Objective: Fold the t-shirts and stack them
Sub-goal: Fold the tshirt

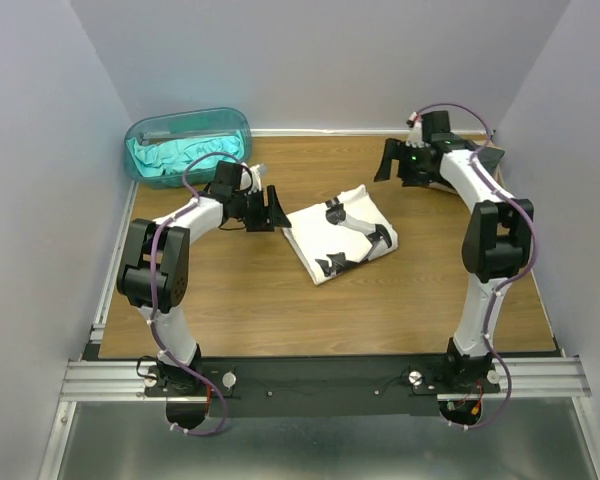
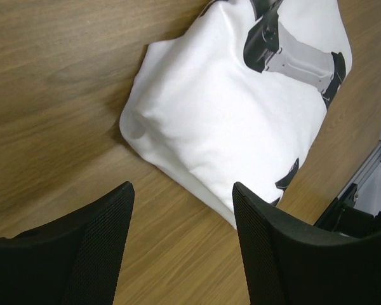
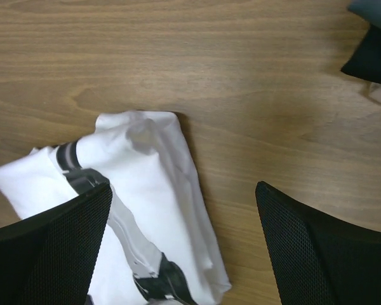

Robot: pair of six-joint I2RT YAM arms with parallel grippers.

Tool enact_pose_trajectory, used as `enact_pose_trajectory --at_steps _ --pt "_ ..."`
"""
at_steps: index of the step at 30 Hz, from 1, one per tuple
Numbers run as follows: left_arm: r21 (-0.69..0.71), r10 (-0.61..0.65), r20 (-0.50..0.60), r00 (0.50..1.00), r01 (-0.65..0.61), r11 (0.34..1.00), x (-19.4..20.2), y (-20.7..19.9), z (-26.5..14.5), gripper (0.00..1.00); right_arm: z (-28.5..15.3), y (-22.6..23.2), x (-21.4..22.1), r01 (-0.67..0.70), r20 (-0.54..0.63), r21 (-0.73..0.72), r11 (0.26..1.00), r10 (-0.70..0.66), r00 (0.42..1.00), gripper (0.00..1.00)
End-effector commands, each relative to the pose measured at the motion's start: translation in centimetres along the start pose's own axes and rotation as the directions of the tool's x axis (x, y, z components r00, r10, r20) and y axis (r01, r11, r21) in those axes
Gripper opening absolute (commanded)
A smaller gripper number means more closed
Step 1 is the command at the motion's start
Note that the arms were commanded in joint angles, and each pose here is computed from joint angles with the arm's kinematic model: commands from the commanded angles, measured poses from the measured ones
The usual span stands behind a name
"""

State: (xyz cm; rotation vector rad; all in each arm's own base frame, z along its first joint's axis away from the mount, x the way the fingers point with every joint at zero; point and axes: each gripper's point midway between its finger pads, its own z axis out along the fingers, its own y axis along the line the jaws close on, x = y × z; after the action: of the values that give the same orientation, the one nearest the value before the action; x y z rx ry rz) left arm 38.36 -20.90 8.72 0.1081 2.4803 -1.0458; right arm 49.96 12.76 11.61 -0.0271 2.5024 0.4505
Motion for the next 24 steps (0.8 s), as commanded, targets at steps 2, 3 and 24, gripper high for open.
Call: enact_pose_trajectory --at_steps 2,3,24 --pt "0.002 -0.028 0.006 1.000 0.028 1.000 1.0 -0.3 -0.3 0.72 -2.8 0.6 0.5 0.040 0.007 -0.280 0.959 -0.039 0.999 1.00" --pt "0.006 -0.033 0.001 0.999 0.033 0.999 1.3 -0.3 -0.1 0.72 -3.1 1.2 0.8 0.047 0.001 -0.332 0.942 -0.049 0.999 1.00" --pt "-0.005 -0.116 -0.053 0.992 0.116 0.993 3.7 1.0 3.8 0.75 -0.7 0.3 8.9 -0.037 -0.155 -0.508 0.861 -0.049 0.987 1.00"
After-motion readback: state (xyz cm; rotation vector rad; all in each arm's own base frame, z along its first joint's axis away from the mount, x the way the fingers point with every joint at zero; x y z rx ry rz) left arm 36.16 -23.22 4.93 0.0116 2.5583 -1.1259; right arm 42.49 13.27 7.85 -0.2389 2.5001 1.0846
